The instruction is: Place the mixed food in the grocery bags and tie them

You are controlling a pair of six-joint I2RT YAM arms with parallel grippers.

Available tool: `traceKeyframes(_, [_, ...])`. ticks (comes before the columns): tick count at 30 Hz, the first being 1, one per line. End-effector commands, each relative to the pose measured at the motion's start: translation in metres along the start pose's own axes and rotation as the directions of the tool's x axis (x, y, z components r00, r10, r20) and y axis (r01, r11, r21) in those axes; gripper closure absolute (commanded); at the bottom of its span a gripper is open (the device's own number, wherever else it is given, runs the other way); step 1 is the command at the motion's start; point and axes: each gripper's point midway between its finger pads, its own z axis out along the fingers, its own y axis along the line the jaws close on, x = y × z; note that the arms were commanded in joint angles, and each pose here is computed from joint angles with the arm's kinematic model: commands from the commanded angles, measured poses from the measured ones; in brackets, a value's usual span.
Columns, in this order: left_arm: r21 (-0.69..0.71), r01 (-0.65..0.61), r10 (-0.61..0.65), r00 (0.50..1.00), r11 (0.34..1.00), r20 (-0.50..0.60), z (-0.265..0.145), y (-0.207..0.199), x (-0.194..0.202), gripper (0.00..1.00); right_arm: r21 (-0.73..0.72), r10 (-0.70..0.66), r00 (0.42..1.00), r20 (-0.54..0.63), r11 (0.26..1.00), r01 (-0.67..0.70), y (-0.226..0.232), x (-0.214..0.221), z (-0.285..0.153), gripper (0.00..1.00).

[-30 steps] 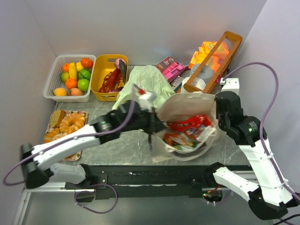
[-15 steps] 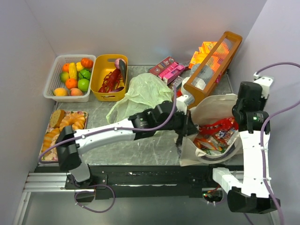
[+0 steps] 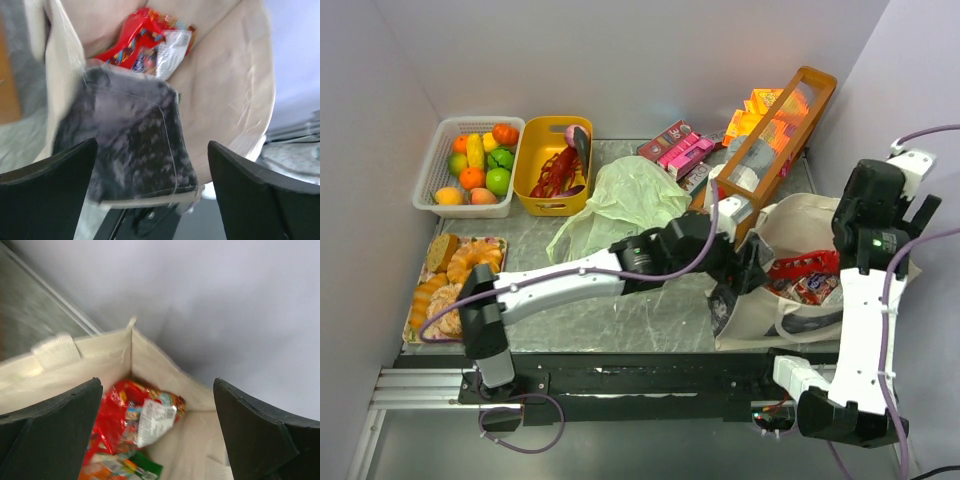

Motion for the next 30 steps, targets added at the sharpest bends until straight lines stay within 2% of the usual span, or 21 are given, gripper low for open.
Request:
traceKeyframes(1, [-0.09,-0.107,0.118,0.984,0.99,0.132,-0.06,0.003,-0.036,0.04,-0.171,0.216,0.968,0.13,0.966,-0.193,-0.009,-0.054,-0.047,0.01])
traceKeyframes(2, [-0.102,-0.115,0.13,0.98,0.988,0.148,-0.08,0.005,-0.036,0.04,-0.268,0.243,0.96,0.14,0.942,-0.2,0.002,-0.062,-0.06,0.01])
traceKeyframes(6, [-0.169,-0.137,0.166,0.971,0.976,0.17,-0.13,0.03,-0.03,0.04,-0.491,0.282,0.94,0.193,0.857,-0.157,0.031,-0.089,-0.105,0.03])
traceKeyframes(8, [-0.248,-0.073,0.125,0.971,0.966,0.204,-0.158,0.071,-0.031,0.04,-0.574,0.258,0.948,0.184,0.812,-0.109,0.062,-0.092,-0.121,0.05])
traceKeyframes(9, [-0.27,-0.012,0.076,0.971,0.963,0.226,-0.169,0.088,-0.033,0.04,-0.639,0.244,0.95,0.194,0.767,-0.066,0.08,-0.094,-0.141,0.06])
traceKeyframes(10, [-0.329,0.043,0.05,0.962,0.944,0.27,-0.193,0.124,-0.038,0.04,-0.665,0.229,0.953,0.198,0.745,-0.041,0.094,-0.094,-0.149,0.07])
traceKeyframes(11, [-0.365,0.076,0.046,0.948,0.928,0.314,-0.208,0.141,-0.044,0.04,-0.683,0.201,0.959,0.201,0.73,-0.01,0.114,-0.093,-0.155,0.07])
traceKeyframes(14, [-0.535,0.184,0.068,0.907,0.825,0.416,-0.255,0.199,-0.052,0.04,-0.724,0.138,0.952,0.272,0.681,0.108,0.156,-0.089,-0.195,0.05])
traceKeyframes(16, [-0.677,0.28,0.078,0.891,0.681,0.448,-0.284,0.25,-0.045,0.04,-0.776,0.101,0.952,0.289,0.607,0.171,0.183,-0.08,-0.225,0.04])
traceKeyframes(17, [-0.709,0.311,0.069,0.889,0.632,0.452,-0.291,0.267,-0.04,0.04,-0.805,0.115,0.95,0.289,0.567,0.176,0.19,-0.082,-0.238,0.04])
traceKeyframes(18, [-0.745,0.363,0.053,0.881,0.56,0.47,-0.306,0.292,-0.034,0.04,-0.851,0.107,0.949,0.296,0.481,0.211,0.202,-0.074,-0.262,0.04])
traceKeyframes(19, [-0.777,0.383,0.025,0.89,0.5,0.455,-0.308,0.315,-0.02,0.04,-0.866,0.099,0.948,0.302,0.445,0.229,0.209,-0.07,-0.273,0.04])
traceKeyframes(22, [-0.812,0.439,-0.034,0.886,0.384,0.463,-0.326,0.365,0.008,0.04,-0.908,0.087,0.95,0.301,0.332,0.257,0.224,-0.054,-0.302,0.03])
traceKeyframes(25, [-0.823,0.452,-0.064,0.886,0.345,0.46,-0.331,0.388,0.027,0.04,-0.937,0.071,0.957,0.282,0.236,0.258,0.231,-0.038,-0.318,0.03])
traceKeyframes(28, [-0.824,0.454,-0.132,0.89,0.34,0.437,-0.323,0.407,0.052,0.04,-0.952,0.066,0.963,0.26,0.182,0.245,0.234,-0.023,-0.324,0.03])
traceKeyframes(30, [-0.792,0.474,-0.183,0.88,0.385,0.438,-0.309,0.413,0.061,0.04,-0.96,0.057,0.965,0.255,0.135,0.246,0.239,-0.012,-0.331,0.04])
